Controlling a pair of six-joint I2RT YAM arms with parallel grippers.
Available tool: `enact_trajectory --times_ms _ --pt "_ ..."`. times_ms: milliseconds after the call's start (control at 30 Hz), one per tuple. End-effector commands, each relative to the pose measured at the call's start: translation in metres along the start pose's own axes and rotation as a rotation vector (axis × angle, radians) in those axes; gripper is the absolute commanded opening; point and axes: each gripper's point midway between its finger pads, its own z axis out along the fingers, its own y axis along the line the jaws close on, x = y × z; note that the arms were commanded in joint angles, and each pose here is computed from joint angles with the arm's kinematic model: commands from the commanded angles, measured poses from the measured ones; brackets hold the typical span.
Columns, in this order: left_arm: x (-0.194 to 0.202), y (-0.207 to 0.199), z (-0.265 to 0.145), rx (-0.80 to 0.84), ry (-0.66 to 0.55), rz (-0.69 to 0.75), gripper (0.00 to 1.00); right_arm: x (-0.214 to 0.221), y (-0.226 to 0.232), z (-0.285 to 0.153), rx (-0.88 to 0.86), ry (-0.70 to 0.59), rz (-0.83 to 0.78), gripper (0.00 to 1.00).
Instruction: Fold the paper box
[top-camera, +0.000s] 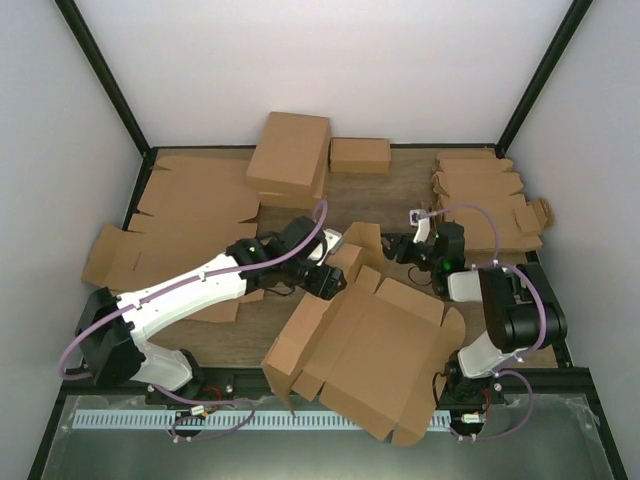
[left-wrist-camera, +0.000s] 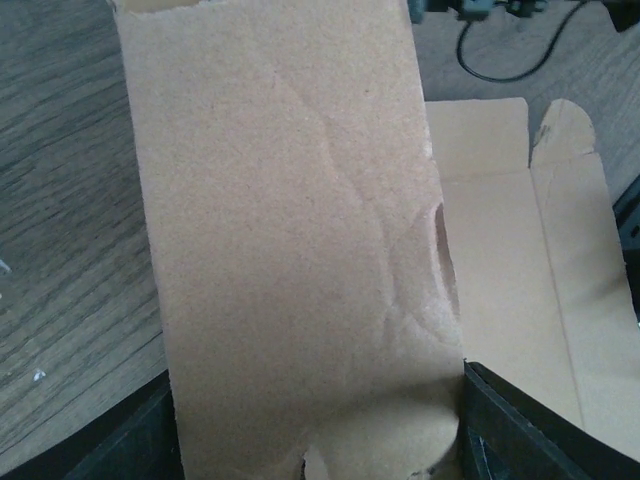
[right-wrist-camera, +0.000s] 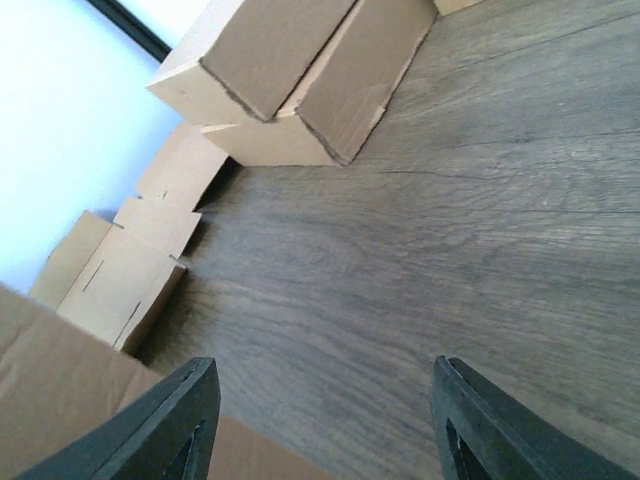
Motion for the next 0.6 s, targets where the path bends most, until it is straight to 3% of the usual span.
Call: enact_trajectory --times_ms 0,267,567 --pt "-0.005 0.012 -0.005 -0.036 -0.049 -0.047 0.69 -0.006 0.026 -0.011 -0.083 -0.061 -0.135 0.60" --pt "-0.002 0.016 -0.009 0.022 -0.069 -0.045 0.68 -0.006 0.060 -0.030 -0.224 -0.128 -0.223 0.60" --pt "-0.003 0.013 -0.014 0.084 -0.094 -0.019 0.67 0.012 0.074 -0.027 -0.274 -0.065 -0.263 0.58"
